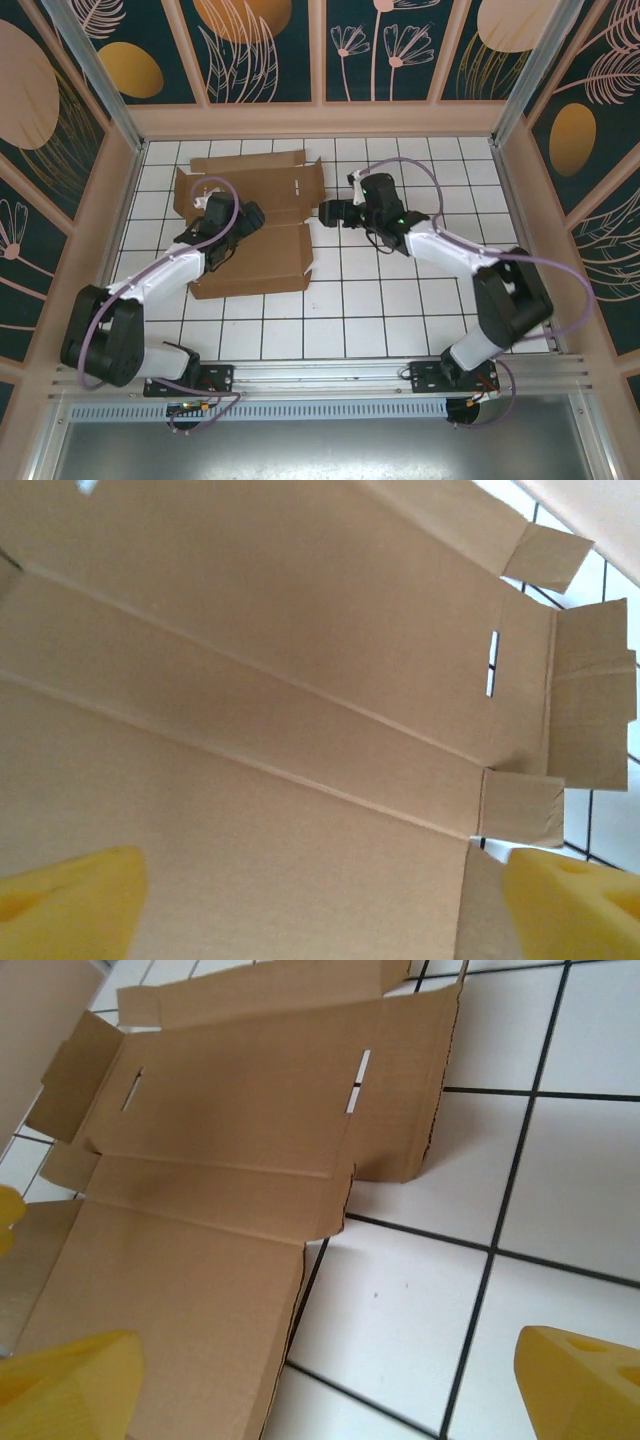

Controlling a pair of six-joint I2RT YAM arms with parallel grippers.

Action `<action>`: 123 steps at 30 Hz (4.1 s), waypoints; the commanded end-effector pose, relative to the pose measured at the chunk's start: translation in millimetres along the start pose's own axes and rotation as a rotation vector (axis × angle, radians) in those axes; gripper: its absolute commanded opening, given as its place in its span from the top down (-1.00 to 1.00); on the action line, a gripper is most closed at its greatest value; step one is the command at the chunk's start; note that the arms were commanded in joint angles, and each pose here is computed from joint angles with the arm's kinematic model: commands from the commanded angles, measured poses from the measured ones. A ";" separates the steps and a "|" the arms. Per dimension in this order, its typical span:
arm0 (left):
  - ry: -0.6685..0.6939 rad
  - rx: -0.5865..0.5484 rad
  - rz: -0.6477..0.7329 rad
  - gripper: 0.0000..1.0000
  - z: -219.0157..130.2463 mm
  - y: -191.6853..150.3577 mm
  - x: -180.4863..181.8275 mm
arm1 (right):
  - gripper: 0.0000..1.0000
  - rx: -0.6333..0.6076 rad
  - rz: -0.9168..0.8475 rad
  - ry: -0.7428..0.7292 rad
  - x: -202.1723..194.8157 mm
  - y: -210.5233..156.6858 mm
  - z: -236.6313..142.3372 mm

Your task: Fold the paper box

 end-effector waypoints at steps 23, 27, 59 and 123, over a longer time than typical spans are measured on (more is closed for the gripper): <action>-0.002 0.123 -0.112 -0.35 55.9 -16.5 22.2 | -0.41 0.176 0.174 0.124 -52.6 45.6 157.4; -0.001 0.143 -0.120 -0.32 61.2 -23.3 23.8 | -0.24 0.208 0.178 0.090 -60.1 43.7 175.3; -0.132 0.348 0.067 -0.31 130.1 -37.1 -19.3 | 0.43 -0.083 0.546 0.020 -85.2 -80.1 -18.5; -0.323 0.259 0.075 -0.68 70.3 29.0 -74.8 | 0.73 -0.225 -0.050 -0.027 -103.1 57.9 0.7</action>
Point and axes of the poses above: each hand's point on the last joint's axis, 136 mm out from that joint toward the fingers, its own z axis out along the fingers, its own x axis along the line the jaws close on, y = z × x, the point moved 2 cm from there along -z, back along the fingers, and after that the axes turned 11 degrees about z, right-handed, at the moved point
